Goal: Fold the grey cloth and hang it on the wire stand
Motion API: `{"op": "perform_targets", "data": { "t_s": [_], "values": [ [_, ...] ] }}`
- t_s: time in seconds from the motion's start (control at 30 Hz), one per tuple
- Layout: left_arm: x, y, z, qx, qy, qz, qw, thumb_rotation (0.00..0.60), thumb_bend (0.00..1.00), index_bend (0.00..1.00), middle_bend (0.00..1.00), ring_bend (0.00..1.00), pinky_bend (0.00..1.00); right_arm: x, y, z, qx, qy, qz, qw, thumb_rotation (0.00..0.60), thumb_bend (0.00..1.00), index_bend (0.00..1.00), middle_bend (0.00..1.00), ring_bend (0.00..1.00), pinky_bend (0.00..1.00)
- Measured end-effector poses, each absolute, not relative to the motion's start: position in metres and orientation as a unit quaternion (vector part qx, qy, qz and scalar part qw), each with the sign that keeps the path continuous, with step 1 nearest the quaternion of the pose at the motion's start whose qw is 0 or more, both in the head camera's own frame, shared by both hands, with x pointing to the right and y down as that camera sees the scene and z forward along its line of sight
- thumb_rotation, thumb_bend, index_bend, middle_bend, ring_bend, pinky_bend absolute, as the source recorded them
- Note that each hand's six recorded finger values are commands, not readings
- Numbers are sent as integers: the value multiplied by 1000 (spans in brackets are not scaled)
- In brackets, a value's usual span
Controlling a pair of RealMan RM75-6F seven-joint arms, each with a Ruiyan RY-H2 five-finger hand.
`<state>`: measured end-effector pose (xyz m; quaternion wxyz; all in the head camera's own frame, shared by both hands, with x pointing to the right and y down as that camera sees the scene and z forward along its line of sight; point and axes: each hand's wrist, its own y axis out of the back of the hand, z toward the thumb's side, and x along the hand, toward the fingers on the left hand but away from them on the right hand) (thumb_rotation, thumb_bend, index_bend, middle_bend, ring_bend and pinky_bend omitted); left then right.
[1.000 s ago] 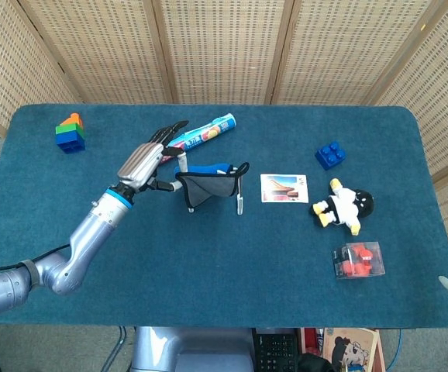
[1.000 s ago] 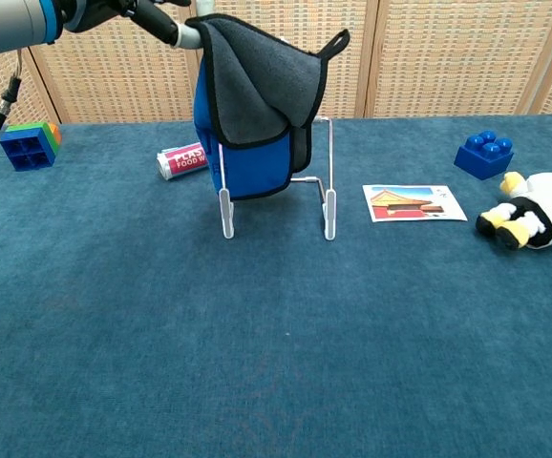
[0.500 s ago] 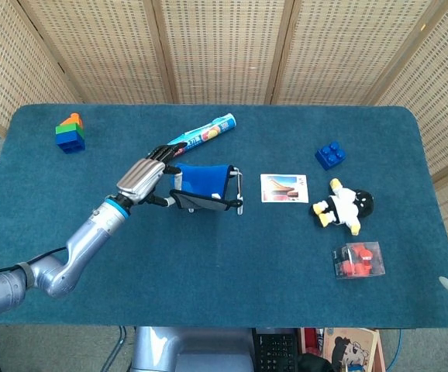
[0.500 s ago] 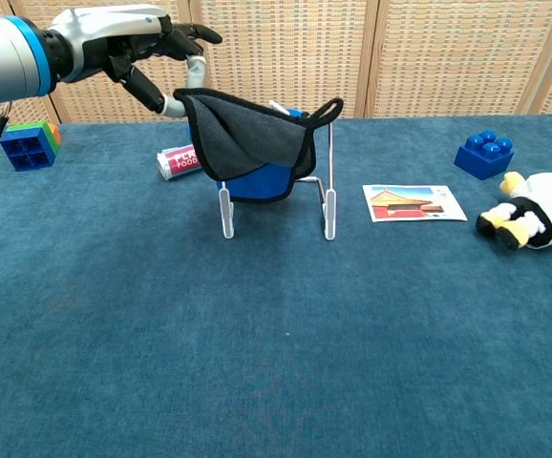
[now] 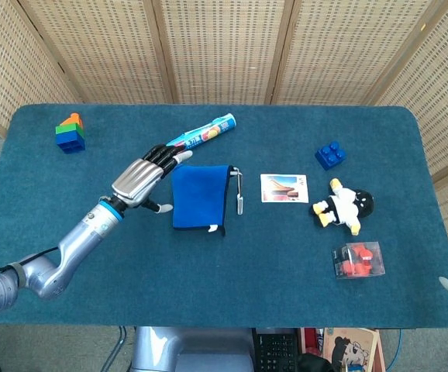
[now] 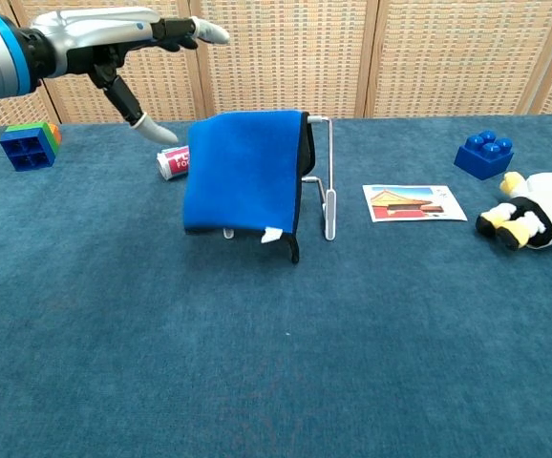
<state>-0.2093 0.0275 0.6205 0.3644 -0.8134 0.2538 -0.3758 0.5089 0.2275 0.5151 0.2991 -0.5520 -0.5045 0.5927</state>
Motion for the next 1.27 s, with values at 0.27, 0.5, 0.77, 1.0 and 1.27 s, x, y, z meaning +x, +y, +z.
{"op": "perform_targets", "data": {
  "t_s": [0.27,0.5,0.77,1.0,1.27],
  "values": [
    [-215,29,613,-820,252,-373,355,600,135,0,0,0,0,509,228,514,-553,-505,591,300,600,0,0,0,0,0],
    [-233,23,596,-812,288,-363,354,600,138,0,0,0,0,507,229,511,-555,-507,587,302,600,0,0,0,0,0],
    [-299,36,579,-774,336,-396,362,600,169,0,0,0,0,502,231,508,-566,-507,575,304,600,0,0,0,0,0],
    [-382,81,568,-707,399,-449,373,600,170,0,0,0,0,494,234,504,-583,-504,559,308,600,0,0,0,0,0],
    [-438,149,556,-625,430,-520,393,600,177,0,0,0,0,490,238,496,-592,-508,541,316,600,0,0,0,0,0]
  ]
}}
